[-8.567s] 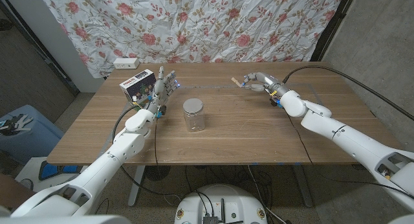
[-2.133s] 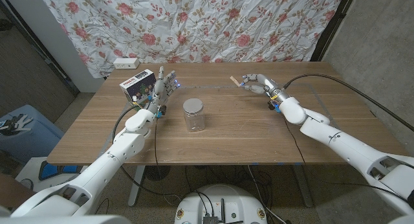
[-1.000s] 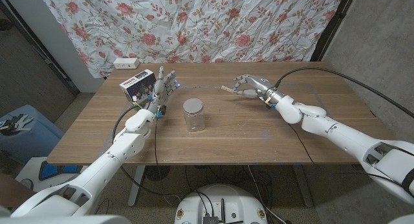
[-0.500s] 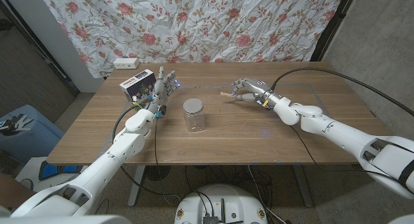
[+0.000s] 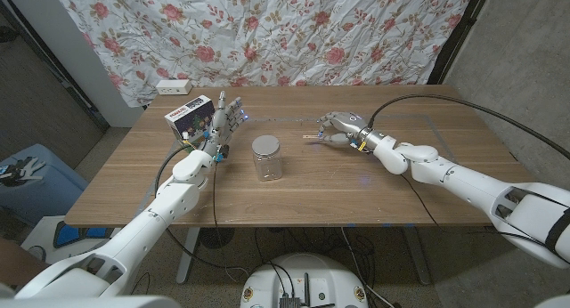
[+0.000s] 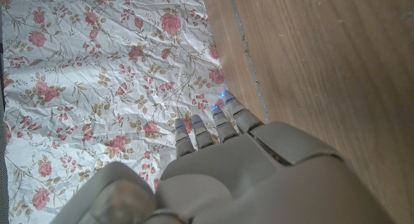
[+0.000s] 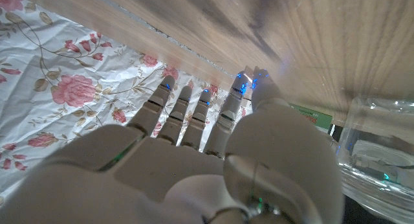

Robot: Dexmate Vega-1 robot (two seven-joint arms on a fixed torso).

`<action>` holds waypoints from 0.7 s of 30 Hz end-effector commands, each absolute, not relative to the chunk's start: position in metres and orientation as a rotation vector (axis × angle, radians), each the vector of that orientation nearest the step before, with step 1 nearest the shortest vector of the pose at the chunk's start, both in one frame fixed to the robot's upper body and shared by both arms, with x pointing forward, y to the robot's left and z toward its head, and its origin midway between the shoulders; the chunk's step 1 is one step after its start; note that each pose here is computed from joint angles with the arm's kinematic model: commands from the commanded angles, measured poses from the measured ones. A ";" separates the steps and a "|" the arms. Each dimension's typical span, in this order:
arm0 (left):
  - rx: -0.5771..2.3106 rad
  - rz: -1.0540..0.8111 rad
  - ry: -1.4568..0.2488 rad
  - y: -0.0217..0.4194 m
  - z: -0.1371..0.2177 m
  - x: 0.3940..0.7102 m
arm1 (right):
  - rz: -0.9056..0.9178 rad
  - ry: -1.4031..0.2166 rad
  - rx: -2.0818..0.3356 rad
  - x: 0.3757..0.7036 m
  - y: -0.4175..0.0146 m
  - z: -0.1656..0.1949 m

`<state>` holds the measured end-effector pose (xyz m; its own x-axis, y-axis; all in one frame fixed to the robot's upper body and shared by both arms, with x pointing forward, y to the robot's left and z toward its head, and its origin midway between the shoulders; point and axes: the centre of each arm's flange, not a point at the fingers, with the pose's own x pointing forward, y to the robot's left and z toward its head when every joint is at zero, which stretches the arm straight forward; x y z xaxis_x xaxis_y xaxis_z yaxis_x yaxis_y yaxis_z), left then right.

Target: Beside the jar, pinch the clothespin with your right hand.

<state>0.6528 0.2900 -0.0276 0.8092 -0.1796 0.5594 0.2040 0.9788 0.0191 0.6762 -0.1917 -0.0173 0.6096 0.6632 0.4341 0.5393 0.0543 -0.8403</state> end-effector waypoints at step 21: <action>-0.042 -0.207 -0.593 0.290 -0.028 0.653 | 0.109 -1.026 -1.716 0.686 -0.184 -0.033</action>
<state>0.6528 0.2901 -0.0276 0.8093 -0.1795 0.5594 0.2038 0.9788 0.0192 0.6841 -0.1852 -0.0306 0.6202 0.6740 0.4012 0.5678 -0.0329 -0.8225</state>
